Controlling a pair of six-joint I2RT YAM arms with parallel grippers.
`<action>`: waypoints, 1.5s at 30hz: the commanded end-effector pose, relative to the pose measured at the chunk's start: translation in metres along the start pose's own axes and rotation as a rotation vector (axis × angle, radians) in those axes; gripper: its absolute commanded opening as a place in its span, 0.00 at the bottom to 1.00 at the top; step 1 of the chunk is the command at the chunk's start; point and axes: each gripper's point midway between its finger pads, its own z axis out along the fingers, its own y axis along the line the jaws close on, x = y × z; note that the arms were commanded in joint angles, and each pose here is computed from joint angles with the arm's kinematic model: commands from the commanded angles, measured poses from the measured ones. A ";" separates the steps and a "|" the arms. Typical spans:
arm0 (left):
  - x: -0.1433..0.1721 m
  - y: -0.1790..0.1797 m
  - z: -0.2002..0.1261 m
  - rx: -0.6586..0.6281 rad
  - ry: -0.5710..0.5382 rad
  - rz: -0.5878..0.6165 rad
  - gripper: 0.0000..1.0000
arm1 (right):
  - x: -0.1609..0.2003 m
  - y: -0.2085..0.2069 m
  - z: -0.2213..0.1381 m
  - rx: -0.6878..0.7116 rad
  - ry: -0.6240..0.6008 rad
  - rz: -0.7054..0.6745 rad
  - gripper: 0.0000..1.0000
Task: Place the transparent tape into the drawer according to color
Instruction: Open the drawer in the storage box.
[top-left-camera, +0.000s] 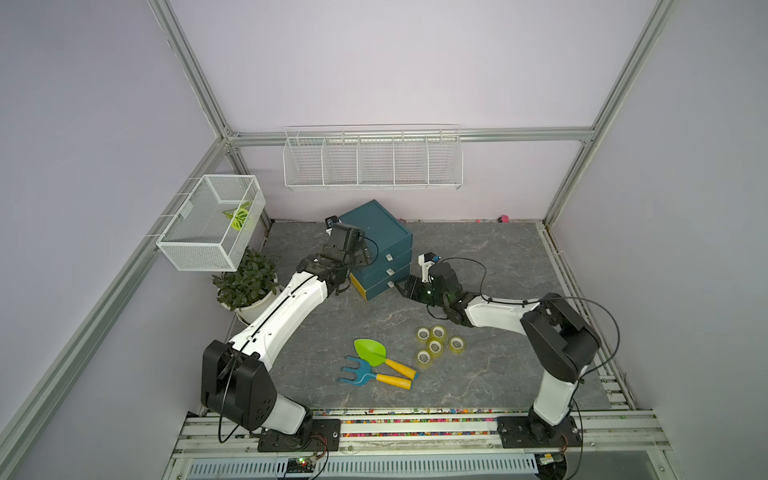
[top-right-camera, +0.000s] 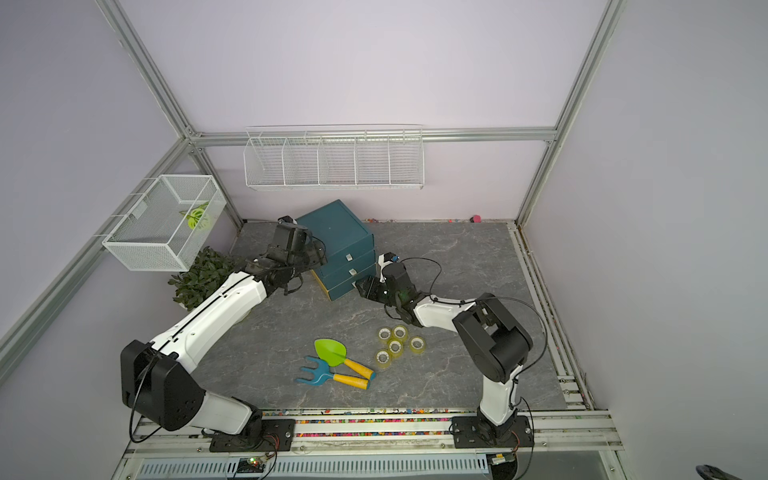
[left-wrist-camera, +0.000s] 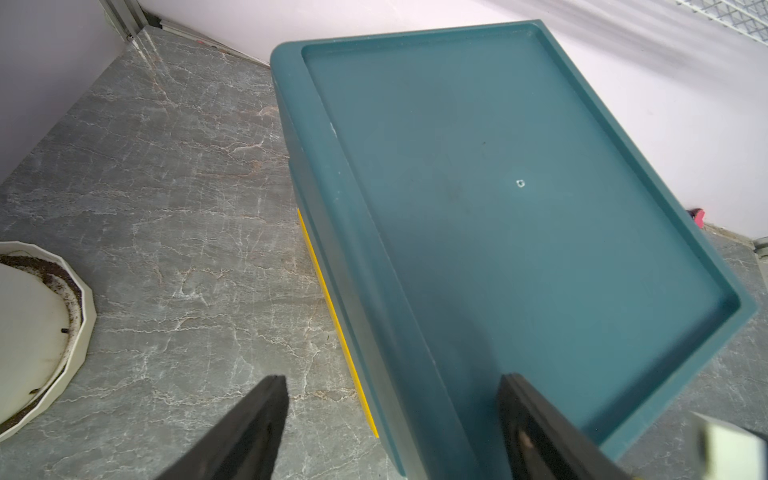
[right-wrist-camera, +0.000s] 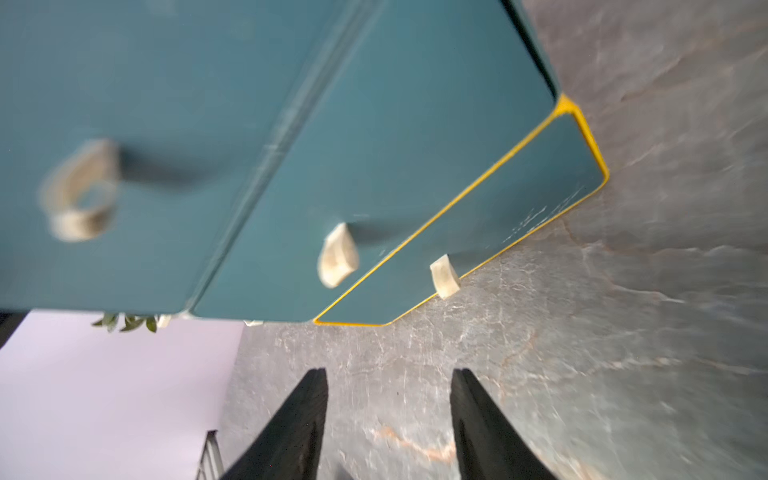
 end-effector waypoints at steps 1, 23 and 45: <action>0.046 0.021 0.012 -0.070 0.163 0.070 0.84 | 0.002 0.005 0.013 -0.094 0.011 0.127 0.53; 0.050 0.021 0.016 -0.073 0.175 0.081 0.84 | -0.010 -0.026 0.057 -0.096 -0.012 0.219 0.33; 0.052 0.022 0.021 -0.086 0.187 0.095 0.83 | 0.028 -0.053 0.014 -0.045 0.042 0.242 0.00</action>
